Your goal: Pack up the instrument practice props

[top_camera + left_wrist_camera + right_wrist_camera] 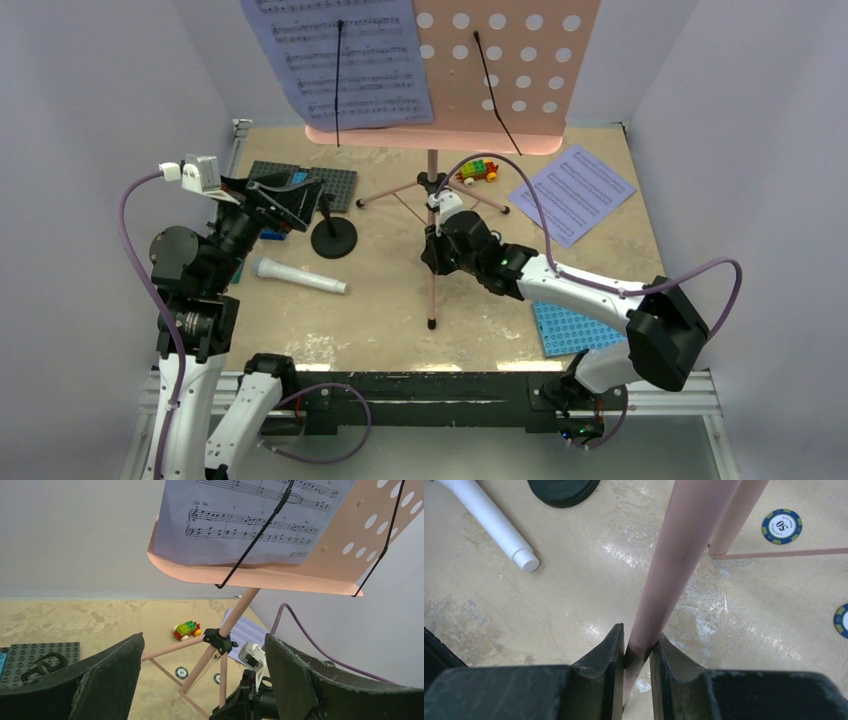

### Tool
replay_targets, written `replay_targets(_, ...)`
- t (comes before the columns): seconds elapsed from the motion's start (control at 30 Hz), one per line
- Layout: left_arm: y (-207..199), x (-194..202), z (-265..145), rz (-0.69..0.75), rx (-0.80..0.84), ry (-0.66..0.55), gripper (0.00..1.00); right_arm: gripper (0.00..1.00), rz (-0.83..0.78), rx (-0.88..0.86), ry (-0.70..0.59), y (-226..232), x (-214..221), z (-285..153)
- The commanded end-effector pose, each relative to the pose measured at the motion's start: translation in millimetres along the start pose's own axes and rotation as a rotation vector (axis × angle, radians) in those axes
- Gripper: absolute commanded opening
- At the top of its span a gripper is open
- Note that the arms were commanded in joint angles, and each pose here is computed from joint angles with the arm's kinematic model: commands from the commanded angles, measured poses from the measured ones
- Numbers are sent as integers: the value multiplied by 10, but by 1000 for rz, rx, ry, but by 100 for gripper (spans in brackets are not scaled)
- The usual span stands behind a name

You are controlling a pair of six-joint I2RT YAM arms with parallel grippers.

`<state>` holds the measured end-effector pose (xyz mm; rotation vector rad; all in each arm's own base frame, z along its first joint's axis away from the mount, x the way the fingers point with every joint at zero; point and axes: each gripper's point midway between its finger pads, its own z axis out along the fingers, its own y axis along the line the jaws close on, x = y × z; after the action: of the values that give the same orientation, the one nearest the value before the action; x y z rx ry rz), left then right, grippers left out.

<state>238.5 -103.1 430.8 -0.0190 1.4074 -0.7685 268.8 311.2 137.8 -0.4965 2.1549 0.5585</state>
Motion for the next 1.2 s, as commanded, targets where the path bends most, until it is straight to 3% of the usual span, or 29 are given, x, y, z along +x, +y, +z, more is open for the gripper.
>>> replay_targets(0.0, -172, -166, -60, 4, 45, -29, 94, 0, -189, 16, 39, -130, 122, -102)
replay_targets(0.2, -231, -179, -137, 11, 55, -24, 94, 1, -194, 61, 53, -204, 109, -129)
replay_targets(0.27, -249, -206, -177, 20, 53, -33, 94, 12, -181, 63, 45, -202, 76, -177)
replay_targets(0.37, -282, -238, -220, 23, 56, -42, 95, 42, -155, 53, 2, -167, -61, -325)
replay_targets(0.47, -348, -297, -246, 14, 74, -60, 96, 54, -131, 62, -38, -167, -208, -499)
replay_targets(0.67, -634, -588, -288, 4, 184, -159, 97, 57, -106, -30, -136, -14, -368, -925)
replay_targets(0.87, -986, -945, -246, 49, 299, -184, 96, 54, -336, -317, -328, 744, -466, -1555)
replay_targets(0.97, -1039, -1082, -130, 71, 303, -168, 95, 54, -334, -318, -425, 863, -792, -1899)
replay_targets(1.17, -1130, -1219, 37, 102, 326, -119, 93, 58, -173, -242, -721, 712, -1617, -2565)
